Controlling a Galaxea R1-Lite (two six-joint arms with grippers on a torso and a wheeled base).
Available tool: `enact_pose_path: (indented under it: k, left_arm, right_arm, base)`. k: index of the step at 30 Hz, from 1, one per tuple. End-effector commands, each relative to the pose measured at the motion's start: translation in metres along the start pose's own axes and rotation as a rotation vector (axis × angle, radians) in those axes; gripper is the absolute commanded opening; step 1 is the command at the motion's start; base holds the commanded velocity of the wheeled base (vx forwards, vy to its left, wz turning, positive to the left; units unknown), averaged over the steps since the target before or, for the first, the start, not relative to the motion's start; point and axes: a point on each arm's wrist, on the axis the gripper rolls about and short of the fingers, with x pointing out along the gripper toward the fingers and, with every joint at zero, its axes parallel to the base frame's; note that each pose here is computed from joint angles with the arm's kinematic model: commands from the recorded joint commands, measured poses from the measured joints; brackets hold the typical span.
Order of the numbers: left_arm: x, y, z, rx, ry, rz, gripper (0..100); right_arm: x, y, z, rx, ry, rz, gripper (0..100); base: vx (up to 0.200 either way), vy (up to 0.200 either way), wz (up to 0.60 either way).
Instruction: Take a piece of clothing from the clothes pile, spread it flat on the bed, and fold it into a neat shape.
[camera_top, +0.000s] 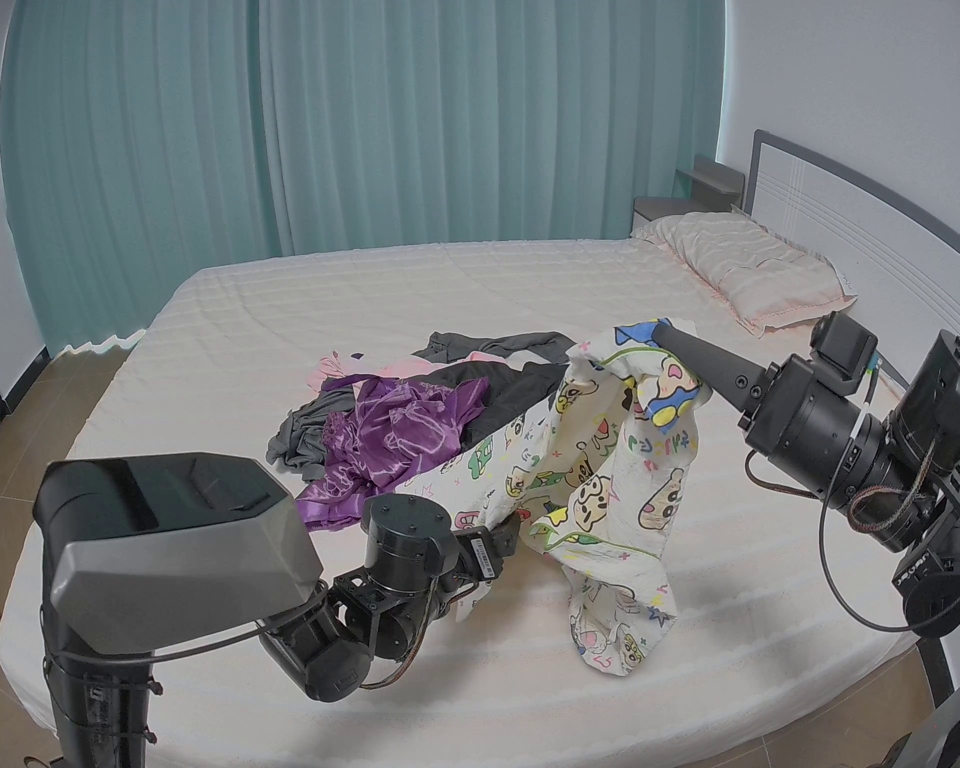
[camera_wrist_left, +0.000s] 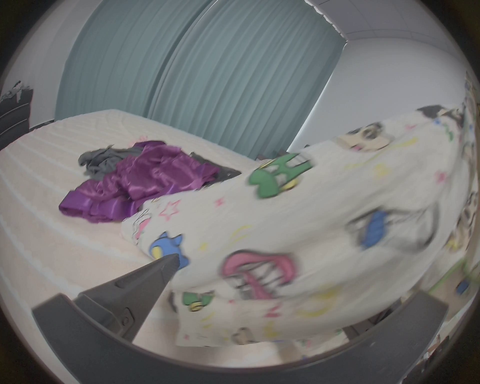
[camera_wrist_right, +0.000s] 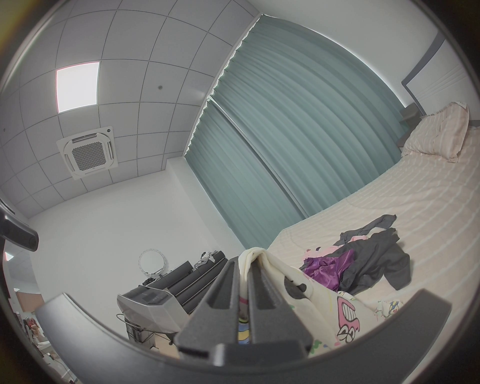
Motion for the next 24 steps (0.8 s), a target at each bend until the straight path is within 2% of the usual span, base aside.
enact_pose_path:
  k: [1,7,12,16,24]
  left_arm:
    - [0.014,0.021,-0.021,0.002,0.044,0.065,100]
    - [0.018,0.036,-0.036,0.003,0.06,0.091,100]
    - [0.023,0.044,-0.044,0.0,0.039,0.098,100]
    - [0.025,0.044,-0.045,-0.014,0.003,0.067,100]
    - [0.025,0.045,-0.055,-0.009,0.041,0.051,100]
  right_arm:
    - [0.0,-0.004,0.008,-0.013,-0.027,-0.012,0]
    - [0.008,-0.011,0.012,-0.018,-0.042,-0.025,0]
    - [0.013,-0.01,0.014,-0.02,-0.048,-0.017,0]
    - [0.015,-0.01,0.013,-0.018,-0.043,-0.013,0]
    - [0.017,-0.014,0.01,-0.014,-0.036,-0.024,0]
  base:
    - [0.0,0.0,0.0]
    - [0.0,0.0,0.0]
    - [0.0,0.0,0.0]
    - [0.0,0.0,0.0]
    - [0.0,0.0,0.0]
